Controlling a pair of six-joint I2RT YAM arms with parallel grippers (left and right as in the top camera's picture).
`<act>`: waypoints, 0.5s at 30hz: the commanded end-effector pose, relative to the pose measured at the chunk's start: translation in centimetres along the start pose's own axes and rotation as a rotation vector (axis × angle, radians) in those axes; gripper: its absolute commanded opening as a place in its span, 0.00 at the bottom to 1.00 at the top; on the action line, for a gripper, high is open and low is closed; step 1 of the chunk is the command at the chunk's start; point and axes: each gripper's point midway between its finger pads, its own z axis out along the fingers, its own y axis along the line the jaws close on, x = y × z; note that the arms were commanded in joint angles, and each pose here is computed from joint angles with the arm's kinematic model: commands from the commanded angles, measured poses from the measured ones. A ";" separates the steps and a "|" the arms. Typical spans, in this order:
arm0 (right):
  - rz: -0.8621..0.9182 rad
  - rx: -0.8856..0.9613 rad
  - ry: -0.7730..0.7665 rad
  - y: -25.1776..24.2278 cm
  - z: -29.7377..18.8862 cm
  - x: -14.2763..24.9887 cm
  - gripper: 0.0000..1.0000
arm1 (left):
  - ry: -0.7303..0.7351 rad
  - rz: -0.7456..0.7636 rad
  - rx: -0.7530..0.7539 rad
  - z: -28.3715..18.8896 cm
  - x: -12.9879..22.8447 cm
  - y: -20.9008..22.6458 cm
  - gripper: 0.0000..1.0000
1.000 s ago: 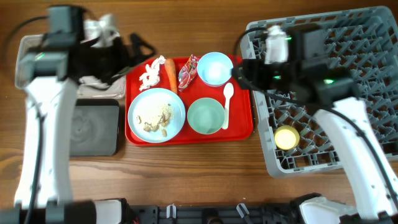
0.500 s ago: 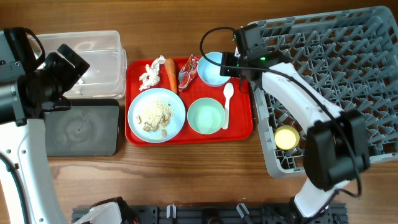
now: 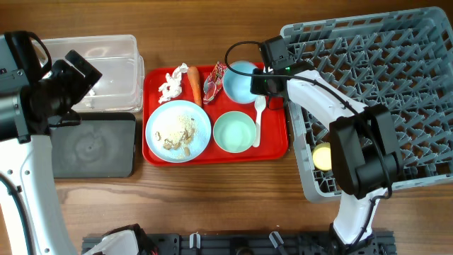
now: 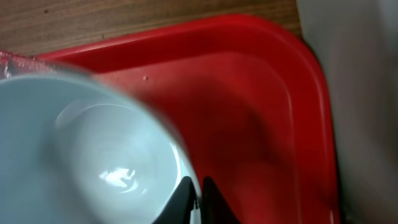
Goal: Sort waste into correct bins and load items into the dishwasher rack
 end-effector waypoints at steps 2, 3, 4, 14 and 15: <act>-0.040 -0.049 -0.117 1.9 -5.2 -4.0 0.04 | -0.015 -0.022 -0.019 0.0 -0.4 0.4 1.00; -0.056 -0.061 -0.144 2.4 -6.7 -4.7 0.04 | -0.015 -0.022 -0.019 0.0 -0.4 0.4 1.00; -0.058 -0.064 -0.166 2.6 -8.0 -5.3 0.04 | -0.015 -0.022 -0.019 0.0 -0.4 0.4 1.00; -0.003 0.463 -0.501 -6.8 -24.1 -8.2 0.04 | -0.015 -0.022 -0.019 0.0 -0.4 0.4 1.00; 0.003 0.581 -0.517 -8.6 -25.5 -7.8 0.04 | -0.015 -0.022 -0.019 0.0 -0.4 0.4 1.00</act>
